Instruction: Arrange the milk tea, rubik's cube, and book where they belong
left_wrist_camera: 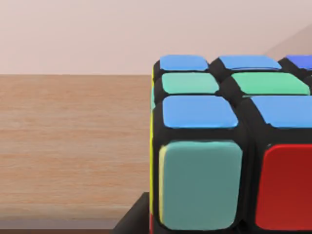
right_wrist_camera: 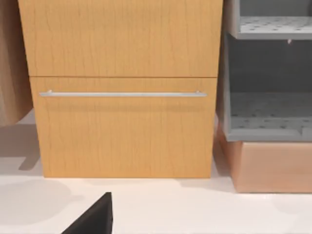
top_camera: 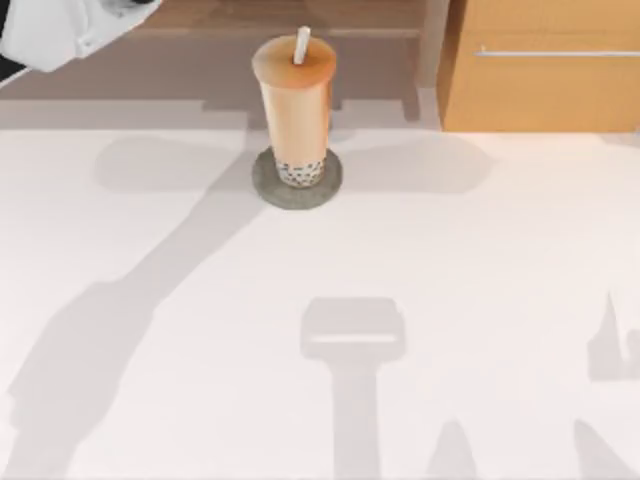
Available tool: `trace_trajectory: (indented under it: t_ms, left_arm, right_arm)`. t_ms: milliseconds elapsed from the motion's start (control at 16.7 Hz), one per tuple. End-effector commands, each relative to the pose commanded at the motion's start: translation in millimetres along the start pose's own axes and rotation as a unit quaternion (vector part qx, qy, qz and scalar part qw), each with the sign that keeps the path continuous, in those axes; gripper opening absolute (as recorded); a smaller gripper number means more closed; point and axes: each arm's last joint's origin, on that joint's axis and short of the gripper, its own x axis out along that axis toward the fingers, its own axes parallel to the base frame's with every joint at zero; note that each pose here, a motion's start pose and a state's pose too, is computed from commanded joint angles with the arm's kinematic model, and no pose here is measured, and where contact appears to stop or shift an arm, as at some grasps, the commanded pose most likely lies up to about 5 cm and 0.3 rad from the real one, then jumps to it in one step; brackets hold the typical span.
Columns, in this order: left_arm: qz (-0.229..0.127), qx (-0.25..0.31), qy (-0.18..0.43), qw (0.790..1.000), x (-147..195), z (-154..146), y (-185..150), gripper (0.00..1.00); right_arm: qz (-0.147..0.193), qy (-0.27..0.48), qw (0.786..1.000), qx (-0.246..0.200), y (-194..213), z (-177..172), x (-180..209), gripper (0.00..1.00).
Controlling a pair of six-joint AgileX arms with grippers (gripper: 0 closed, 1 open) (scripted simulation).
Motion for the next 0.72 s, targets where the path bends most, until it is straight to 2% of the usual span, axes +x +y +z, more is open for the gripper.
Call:
trace_trajectory:
  t_ms: [120, 300, 480, 600, 720]
  left_arm:
    - [0.004, -0.009, -0.011, 1.0, 0, 5, 1, 0.0]
    - [0.023, -0.053, -0.066, 0.996, 6, 34, 6, 0.0]
    - [0.036, -0.072, -0.095, 0.992, 29, 53, 9, 0.0]
    - [0.036, -0.059, -0.085, 0.994, 53, 49, 10, 0.0]
    - [0.024, -0.034, -0.053, 0.998, 77, 30, 6, 0.0]
  right_arm:
    - [0.0, 0.0, 1.0, 0.0, 0, 0, 0, 1.0]
    - [0.0, 0.0, 1.0, 0.0, 0, 0, 0, 1.0]
    - [0.0, 0.0, 1.0, 0.0, 0, 0, 0, 1.0]
    - [0.0, 0.0, 1.0, 0.0, 0, 0, 0, 1.0]
    - [0.0, 0.0, 1.0, 0.0, 0, 0, 0, 1.0]
